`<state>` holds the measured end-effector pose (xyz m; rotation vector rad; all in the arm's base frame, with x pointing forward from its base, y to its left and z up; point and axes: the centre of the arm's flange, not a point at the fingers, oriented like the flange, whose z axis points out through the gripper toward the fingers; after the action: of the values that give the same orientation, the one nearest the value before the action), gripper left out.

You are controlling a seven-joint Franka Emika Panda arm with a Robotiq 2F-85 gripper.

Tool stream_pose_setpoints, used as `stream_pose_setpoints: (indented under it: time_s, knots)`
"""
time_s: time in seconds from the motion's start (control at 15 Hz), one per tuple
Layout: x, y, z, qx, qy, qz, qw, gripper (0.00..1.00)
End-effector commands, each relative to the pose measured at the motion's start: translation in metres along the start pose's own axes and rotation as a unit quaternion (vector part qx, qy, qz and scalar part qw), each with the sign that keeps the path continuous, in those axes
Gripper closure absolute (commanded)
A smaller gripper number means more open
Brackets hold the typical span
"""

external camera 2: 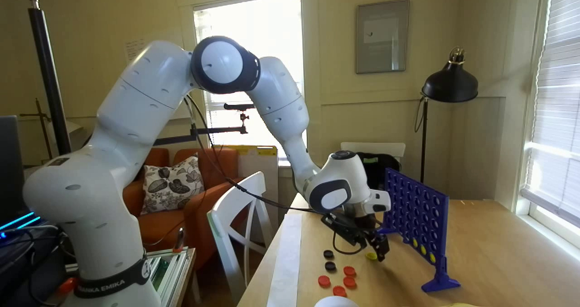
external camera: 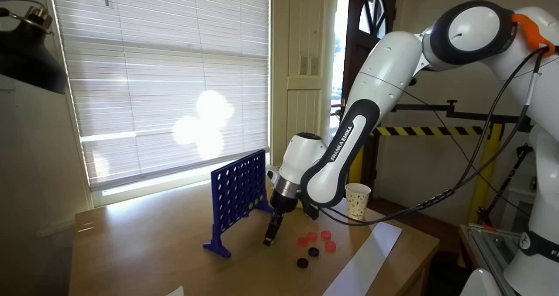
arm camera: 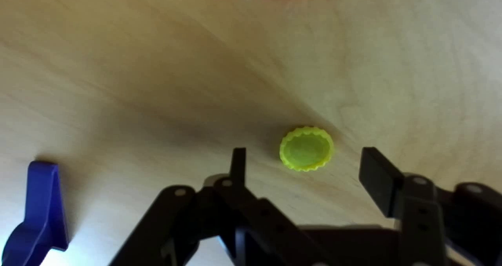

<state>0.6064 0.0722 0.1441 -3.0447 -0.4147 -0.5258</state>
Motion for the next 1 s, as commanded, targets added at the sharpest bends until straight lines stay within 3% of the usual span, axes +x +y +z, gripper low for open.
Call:
stream_pose_setpoints:
  time_s: [0.0,0.07,0.27,0.93]
  knots:
    - [-0.0034,-0.0013,-0.0037,-0.003,0.004,0.000,1.0000,0.31]
    - [-0.0034,-0.0010,-0.0035,-0.003,0.004,0.000,1.0000,0.36]
    - [-0.0035,-0.0011,-0.0032,-0.003,0.005,0.000,1.0000,0.31]
    - [-0.0052,0.0002,-0.0025,-0.002,0.008,0.001,1.0000,0.39]
